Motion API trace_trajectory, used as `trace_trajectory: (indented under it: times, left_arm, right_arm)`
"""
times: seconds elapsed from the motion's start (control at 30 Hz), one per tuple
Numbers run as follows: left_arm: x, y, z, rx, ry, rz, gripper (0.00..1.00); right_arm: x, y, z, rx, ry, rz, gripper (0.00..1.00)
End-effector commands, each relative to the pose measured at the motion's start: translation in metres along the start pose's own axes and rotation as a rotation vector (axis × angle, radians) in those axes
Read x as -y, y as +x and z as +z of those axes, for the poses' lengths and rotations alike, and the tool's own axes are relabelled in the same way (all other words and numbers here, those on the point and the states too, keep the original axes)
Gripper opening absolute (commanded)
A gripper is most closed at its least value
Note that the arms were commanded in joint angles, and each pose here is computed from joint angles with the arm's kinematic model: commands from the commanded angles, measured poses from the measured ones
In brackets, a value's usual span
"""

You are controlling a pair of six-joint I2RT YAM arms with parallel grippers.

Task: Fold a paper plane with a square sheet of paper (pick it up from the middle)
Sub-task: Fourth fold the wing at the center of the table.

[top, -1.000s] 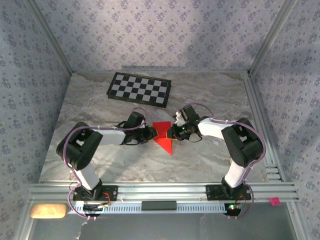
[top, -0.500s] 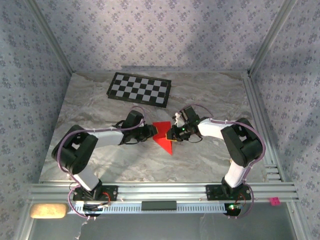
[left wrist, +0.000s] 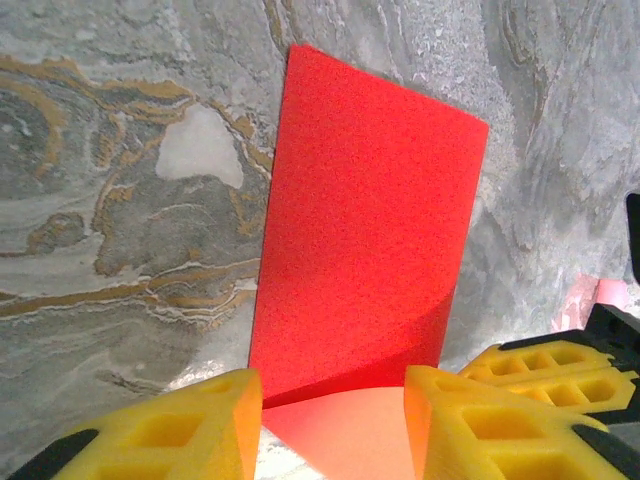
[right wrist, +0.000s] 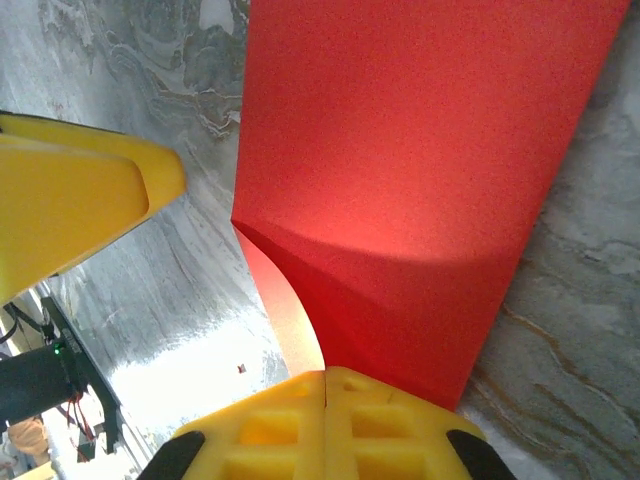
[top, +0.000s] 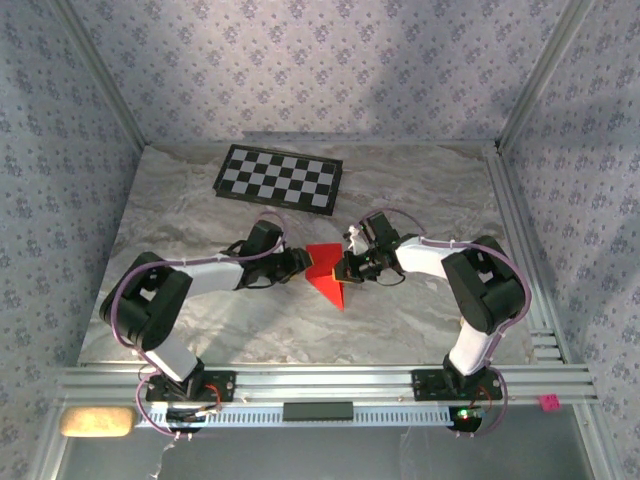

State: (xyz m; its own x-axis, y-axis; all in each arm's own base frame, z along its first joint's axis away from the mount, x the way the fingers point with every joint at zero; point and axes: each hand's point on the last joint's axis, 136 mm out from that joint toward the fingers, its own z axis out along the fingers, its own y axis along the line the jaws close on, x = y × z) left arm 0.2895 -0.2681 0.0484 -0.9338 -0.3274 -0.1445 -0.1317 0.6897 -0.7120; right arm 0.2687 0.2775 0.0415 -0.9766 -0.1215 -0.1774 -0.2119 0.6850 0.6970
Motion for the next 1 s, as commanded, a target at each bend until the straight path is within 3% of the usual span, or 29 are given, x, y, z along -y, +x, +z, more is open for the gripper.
trace_trajectory:
  times: [0.0,0.5,0.97]
  left_arm:
    - [0.000,0.001,-0.001,-0.019,0.027,-0.023,0.44]
    - [0.004,0.001,0.009,-0.059,0.075,-0.065,0.48]
    - [0.009,0.000,0.018,-0.078,0.110,-0.081,0.46]
  right_arm:
    - [-0.009,0.005,-0.005,-0.014,-0.037,-0.023,0.04]
    - [-0.023,0.001,-0.021,0.044,-0.128,-0.046,0.01]
    - [-0.021,0.002,-0.024,0.055,-0.150,-0.034,0.00]
